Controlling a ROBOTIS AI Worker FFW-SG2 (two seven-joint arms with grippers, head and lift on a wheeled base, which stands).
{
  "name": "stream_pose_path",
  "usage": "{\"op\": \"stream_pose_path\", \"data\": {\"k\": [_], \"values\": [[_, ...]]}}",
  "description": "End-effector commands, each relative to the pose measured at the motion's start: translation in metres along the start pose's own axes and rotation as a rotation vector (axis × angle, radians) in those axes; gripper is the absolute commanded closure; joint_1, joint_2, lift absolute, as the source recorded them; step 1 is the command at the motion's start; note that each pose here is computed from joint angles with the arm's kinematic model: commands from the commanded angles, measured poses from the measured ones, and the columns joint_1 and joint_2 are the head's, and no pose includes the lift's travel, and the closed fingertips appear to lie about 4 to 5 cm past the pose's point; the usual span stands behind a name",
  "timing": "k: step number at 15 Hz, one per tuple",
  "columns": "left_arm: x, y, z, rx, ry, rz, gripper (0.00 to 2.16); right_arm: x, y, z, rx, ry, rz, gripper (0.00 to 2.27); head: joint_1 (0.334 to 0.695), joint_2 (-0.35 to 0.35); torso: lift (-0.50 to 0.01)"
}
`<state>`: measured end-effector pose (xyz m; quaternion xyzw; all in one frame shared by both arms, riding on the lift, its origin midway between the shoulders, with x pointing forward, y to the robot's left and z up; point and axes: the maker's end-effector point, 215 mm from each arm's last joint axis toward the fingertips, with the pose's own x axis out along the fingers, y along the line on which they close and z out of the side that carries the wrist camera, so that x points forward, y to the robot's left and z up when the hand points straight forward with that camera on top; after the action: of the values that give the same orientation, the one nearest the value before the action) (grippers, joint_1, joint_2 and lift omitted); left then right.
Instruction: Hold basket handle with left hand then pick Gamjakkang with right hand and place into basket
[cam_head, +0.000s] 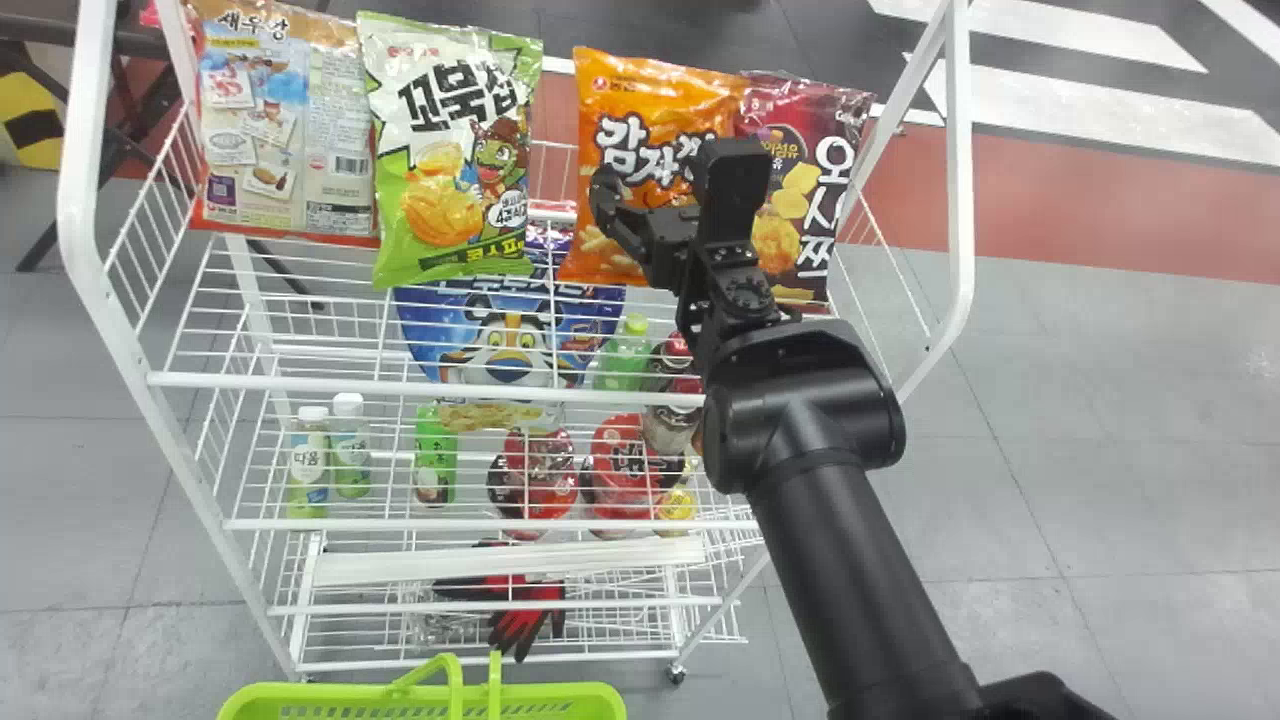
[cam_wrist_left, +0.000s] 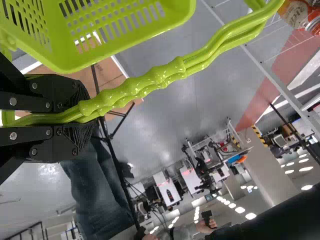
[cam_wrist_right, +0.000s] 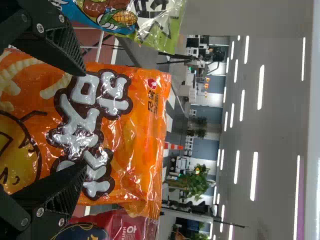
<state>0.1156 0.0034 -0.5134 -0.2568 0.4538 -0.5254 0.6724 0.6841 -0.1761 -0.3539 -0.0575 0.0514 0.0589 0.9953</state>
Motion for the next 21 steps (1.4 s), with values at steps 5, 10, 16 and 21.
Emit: {"op": "stream_pose_path", "data": {"k": [5, 10, 16, 21], "values": [[0.001, 0.0, 0.004, 0.023, -0.008, -0.014, 2.15, 0.012, 0.005, -0.022, -0.043, 0.088, -0.001, 1.24, 0.695, -0.232, -0.019], [0.0, 0.003, 0.005, 0.033, -0.019, -0.012, 2.15, 0.001, 0.004, 0.009, -0.066, -0.073, -0.056, 2.24, 0.695, -0.238, -0.019], [0.0, 0.003, 0.008, 0.051, -0.033, -0.009, 2.15, -0.021, 0.009, 0.033, -0.063, -0.165, -0.097, 2.24, 0.695, -0.233, -0.019], [0.001, 0.003, 0.006, 0.049, -0.03, -0.007, 2.15, -0.066, 0.017, 0.035, -0.011, -0.123, -0.053, 2.24, 0.695, -0.238, -0.019]]}}
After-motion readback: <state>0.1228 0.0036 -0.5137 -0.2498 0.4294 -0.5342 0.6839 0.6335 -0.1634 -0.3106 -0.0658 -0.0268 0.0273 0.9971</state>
